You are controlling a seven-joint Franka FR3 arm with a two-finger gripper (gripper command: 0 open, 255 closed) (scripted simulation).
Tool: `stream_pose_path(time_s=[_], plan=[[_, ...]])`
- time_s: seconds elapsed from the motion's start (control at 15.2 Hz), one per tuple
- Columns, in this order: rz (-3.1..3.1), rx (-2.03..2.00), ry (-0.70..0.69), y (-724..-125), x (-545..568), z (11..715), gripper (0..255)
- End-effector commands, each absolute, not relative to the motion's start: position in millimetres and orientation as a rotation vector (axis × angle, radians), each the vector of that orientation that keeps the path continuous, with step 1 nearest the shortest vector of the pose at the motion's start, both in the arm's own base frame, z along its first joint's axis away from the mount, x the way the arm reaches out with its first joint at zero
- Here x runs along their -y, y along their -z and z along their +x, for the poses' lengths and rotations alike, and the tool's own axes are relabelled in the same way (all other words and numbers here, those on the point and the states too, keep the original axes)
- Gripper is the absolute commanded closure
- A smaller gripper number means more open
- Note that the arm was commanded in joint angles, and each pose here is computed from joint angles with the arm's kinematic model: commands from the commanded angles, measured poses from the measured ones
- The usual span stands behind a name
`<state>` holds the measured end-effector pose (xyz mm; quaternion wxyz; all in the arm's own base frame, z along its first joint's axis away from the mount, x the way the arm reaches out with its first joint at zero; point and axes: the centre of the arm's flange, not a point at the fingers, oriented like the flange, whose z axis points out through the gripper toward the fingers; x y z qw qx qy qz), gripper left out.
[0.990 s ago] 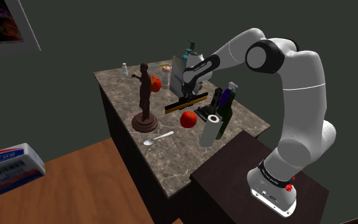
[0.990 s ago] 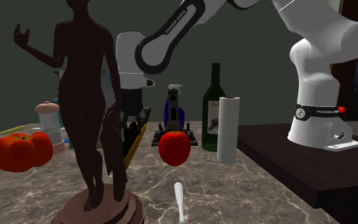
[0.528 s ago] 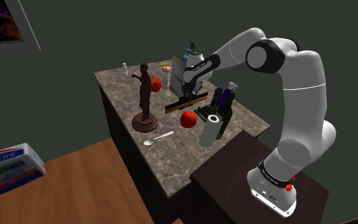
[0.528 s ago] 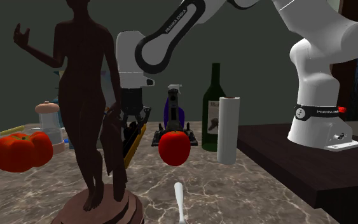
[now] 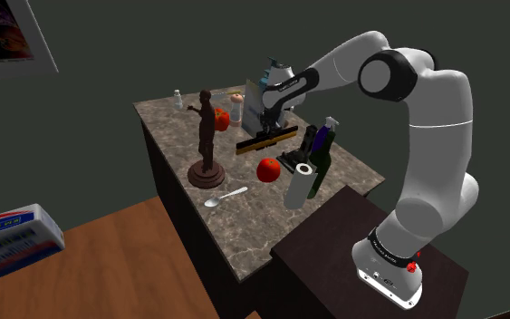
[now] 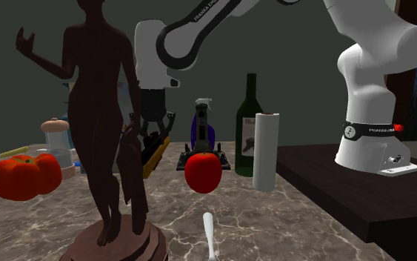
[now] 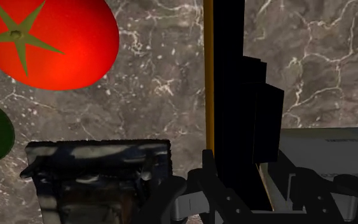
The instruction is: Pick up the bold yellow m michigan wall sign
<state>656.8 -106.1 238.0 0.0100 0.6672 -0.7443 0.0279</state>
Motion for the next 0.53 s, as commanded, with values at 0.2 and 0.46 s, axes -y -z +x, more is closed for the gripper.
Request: stream_pose_path(time_s=[0.2,0.46], plan=[[2.083,2.324,-0.088,-264,105,657,255],[2.083,2.324,-0.088,-275,105,657,255]])
